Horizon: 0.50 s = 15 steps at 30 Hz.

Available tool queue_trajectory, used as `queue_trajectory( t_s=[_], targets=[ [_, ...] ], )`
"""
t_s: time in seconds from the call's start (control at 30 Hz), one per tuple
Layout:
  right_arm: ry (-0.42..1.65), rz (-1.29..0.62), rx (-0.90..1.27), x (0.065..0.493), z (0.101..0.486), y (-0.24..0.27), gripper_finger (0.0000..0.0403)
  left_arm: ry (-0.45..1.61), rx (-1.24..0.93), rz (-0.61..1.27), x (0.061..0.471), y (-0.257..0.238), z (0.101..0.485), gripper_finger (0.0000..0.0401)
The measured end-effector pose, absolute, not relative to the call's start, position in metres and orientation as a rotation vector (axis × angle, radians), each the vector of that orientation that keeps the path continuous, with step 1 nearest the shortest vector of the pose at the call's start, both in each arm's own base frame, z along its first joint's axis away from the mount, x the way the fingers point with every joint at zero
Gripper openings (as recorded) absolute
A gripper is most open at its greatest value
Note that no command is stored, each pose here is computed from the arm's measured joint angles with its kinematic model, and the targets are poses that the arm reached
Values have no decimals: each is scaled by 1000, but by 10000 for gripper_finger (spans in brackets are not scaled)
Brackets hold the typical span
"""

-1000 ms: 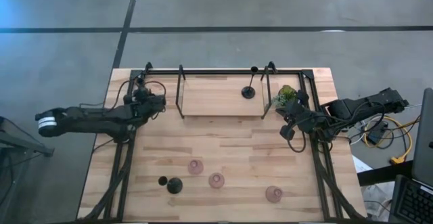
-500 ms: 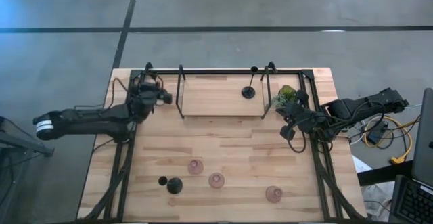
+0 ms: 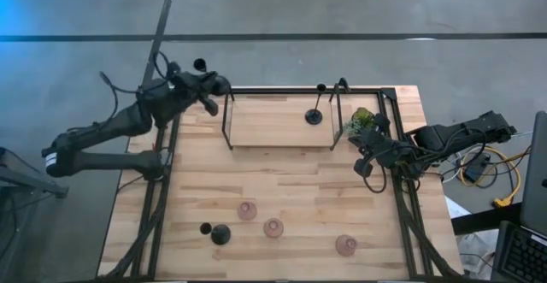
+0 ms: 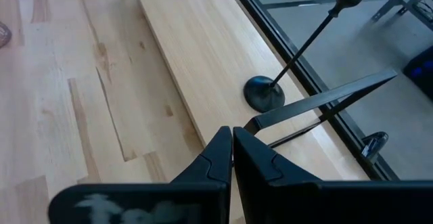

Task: Pick & Place candle stick holders
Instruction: Put the top black candle holder on the shelf

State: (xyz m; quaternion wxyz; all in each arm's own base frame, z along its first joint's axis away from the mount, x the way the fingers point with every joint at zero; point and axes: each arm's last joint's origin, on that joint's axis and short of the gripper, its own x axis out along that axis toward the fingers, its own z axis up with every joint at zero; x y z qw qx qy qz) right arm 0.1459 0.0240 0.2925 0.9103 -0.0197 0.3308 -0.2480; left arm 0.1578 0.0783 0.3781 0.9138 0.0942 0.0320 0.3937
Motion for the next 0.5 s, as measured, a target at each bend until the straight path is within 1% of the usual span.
queue_trajectory(
  t_s=[0.1, 0.3, 0.4, 0.5],
  targets=[
    [681, -511, -40, 146, 293, 24, 8, 86, 229, 702, 174, 83, 385, 16],
    [679, -511, -39, 146, 293, 24, 8, 154, 202, 496, 215, 99, 377, 16],
    [679, -511, -39, 146, 293, 24, 8, 183, 164, 442, 233, 108, 371, 16],
    [679, -511, -39, 146, 293, 24, 8, 219, 120, 437, 248, 116, 363, 16]
  ],
)
